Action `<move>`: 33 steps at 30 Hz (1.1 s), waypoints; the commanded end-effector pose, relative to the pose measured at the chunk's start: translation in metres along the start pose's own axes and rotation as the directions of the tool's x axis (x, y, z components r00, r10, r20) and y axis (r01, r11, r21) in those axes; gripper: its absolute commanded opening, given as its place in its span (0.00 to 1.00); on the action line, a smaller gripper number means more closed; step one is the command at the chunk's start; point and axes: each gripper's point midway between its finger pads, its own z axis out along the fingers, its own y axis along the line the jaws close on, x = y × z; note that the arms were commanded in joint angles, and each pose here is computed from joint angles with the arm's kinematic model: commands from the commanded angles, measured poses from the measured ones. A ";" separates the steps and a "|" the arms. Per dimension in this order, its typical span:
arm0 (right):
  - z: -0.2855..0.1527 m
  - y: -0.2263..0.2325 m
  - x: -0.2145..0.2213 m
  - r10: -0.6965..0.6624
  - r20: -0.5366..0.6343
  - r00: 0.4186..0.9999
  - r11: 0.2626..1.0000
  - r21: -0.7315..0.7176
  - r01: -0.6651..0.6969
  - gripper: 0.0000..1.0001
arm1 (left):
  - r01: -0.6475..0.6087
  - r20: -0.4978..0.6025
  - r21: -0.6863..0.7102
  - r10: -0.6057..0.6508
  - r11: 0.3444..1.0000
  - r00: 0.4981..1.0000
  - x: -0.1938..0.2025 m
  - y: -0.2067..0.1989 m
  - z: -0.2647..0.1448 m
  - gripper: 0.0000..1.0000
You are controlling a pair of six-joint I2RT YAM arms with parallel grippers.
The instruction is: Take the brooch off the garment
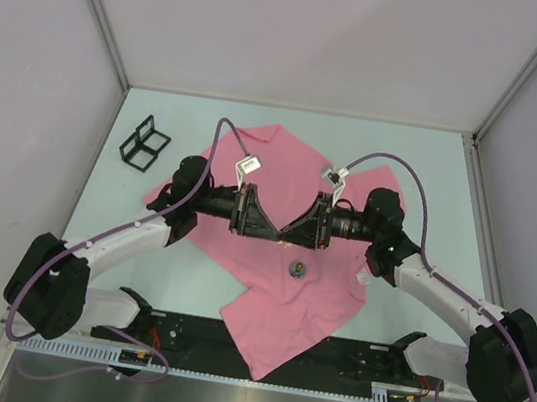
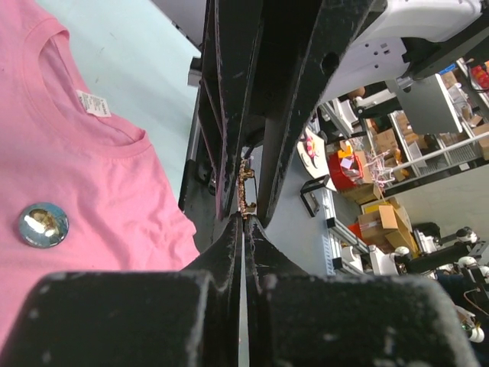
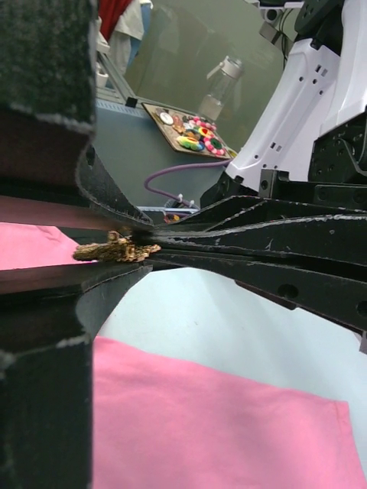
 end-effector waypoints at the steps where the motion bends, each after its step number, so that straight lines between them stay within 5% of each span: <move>1: 0.008 0.001 -0.020 -0.093 0.074 0.993 0.994 0.069 0.088 0.25 | -0.103 0.015 0.091 0.102 0.991 0.995 -0.007 -0.029 0.001 0.00; 7: 0.009 0.005 -0.028 -0.087 0.121 0.989 0.994 0.077 0.078 0.27 | -0.095 0.014 0.086 0.094 0.992 0.995 -0.003 -0.028 0.000 0.00; 8: 0.007 0.005 -0.030 -0.051 0.132 0.990 0.996 0.078 0.041 0.34 | -0.094 0.014 0.084 0.093 0.992 0.996 -0.003 -0.027 0.000 0.00; 9: 0.006 0.008 -0.032 -0.041 0.135 0.990 0.997 0.064 0.033 0.54 | -0.090 0.012 0.080 0.089 0.993 0.996 -0.002 -0.026 -0.001 0.00; 10: 0.004 0.007 -0.033 -0.019 0.141 0.990 0.998 0.065 0.010 0.59 | -0.089 0.012 0.076 0.088 0.993 0.996 -0.002 -0.026 0.000 0.00; 16: -0.015 0.017 -0.045 0.049 0.172 0.984 0.998 0.037 -0.056 0.70 | -0.077 0.012 0.057 0.076 0.995 0.997 -0.001 -0.019 0.000 0.00; 20: -0.020 0.019 -0.037 0.024 0.134 0.991 0.999 0.045 -0.030 0.69 | -0.075 0.013 0.054 0.075 0.996 0.997 -0.002 -0.018 0.002 0.00; 28: -0.021 0.019 -0.019 0.025 0.085 0.996 1.000 0.015 -0.027 0.46 | -0.074 0.014 0.060 0.074 0.995 0.997 -0.002 -0.020 0.001 0.01; 33: -0.019 0.016 -0.014 0.022 0.068 0.997 1.000 0.005 -0.023 0.46 | -0.075 0.013 0.063 0.075 0.995 0.997 -0.003 -0.021 0.001 0.00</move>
